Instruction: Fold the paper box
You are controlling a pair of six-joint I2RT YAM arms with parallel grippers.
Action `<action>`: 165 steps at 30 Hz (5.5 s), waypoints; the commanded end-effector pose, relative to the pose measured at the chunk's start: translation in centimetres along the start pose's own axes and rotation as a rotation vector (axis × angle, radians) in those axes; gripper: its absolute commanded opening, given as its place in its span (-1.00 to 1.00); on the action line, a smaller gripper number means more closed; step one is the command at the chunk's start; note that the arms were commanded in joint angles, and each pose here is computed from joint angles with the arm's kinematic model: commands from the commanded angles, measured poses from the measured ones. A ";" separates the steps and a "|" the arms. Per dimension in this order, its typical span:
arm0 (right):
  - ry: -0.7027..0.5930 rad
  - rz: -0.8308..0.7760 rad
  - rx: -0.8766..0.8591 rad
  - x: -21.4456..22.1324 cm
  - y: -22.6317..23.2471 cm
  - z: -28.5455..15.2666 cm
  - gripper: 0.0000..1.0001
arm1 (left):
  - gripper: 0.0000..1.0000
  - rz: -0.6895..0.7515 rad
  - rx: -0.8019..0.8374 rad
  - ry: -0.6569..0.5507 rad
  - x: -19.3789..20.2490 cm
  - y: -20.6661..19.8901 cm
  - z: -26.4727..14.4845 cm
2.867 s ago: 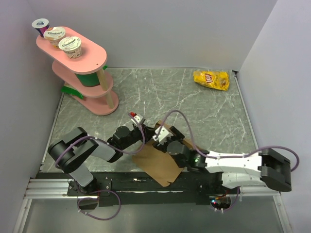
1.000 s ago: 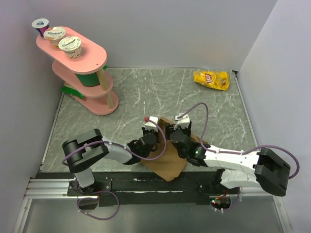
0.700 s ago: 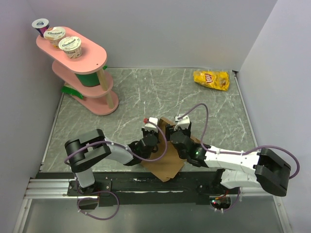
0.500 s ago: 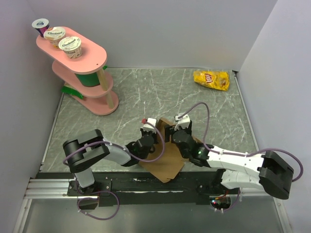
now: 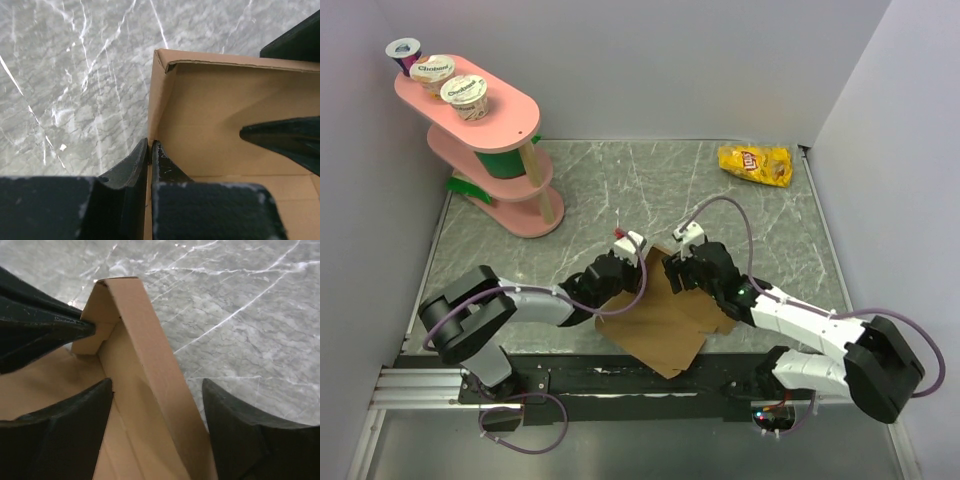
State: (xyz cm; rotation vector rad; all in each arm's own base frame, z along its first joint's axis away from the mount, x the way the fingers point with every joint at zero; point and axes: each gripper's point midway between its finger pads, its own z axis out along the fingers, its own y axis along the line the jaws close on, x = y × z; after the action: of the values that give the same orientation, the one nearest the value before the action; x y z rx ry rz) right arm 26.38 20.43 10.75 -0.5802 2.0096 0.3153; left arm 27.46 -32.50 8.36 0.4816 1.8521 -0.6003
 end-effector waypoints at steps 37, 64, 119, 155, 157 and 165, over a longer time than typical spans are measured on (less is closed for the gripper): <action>0.274 0.252 -0.050 7.8 2.9 2.2 0.14 | -0.89 0.106 -0.006 0.763 10.1 2.3 -0.8; 0.256 0.317 0.120 10.4 0.7 1.2 -0.40 | -0.98 0.265 -0.550 0.757 9.3 8.1 -0.2; 0.325 0.274 0.142 11.4 0.9 2.7 -0.46 | 0.51 -0.112 -0.318 0.577 3.2 3.0 -0.5; -0.183 -0.343 -0.018 -6.5 2.2 3.2 -0.91 | 0.65 -0.229 0.037 0.084 -11.1 8.4 -4.4; -0.223 -0.380 -0.013 -8.2 2.2 2.3 -0.91 | 0.64 -0.234 0.038 0.046 -12.5 8.4 -4.6; -0.297 -0.517 -0.076 -11.2 3.4 -1.6 -0.88 | 0.65 -0.162 0.142 0.035 -16.9 5.8 -7.3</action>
State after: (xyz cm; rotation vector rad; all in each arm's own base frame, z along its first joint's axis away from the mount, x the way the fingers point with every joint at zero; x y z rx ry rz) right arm 28.54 24.95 16.57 -0.9599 1.6484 0.1499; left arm 32.48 -23.43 19.11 0.3206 2.0398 -0.7765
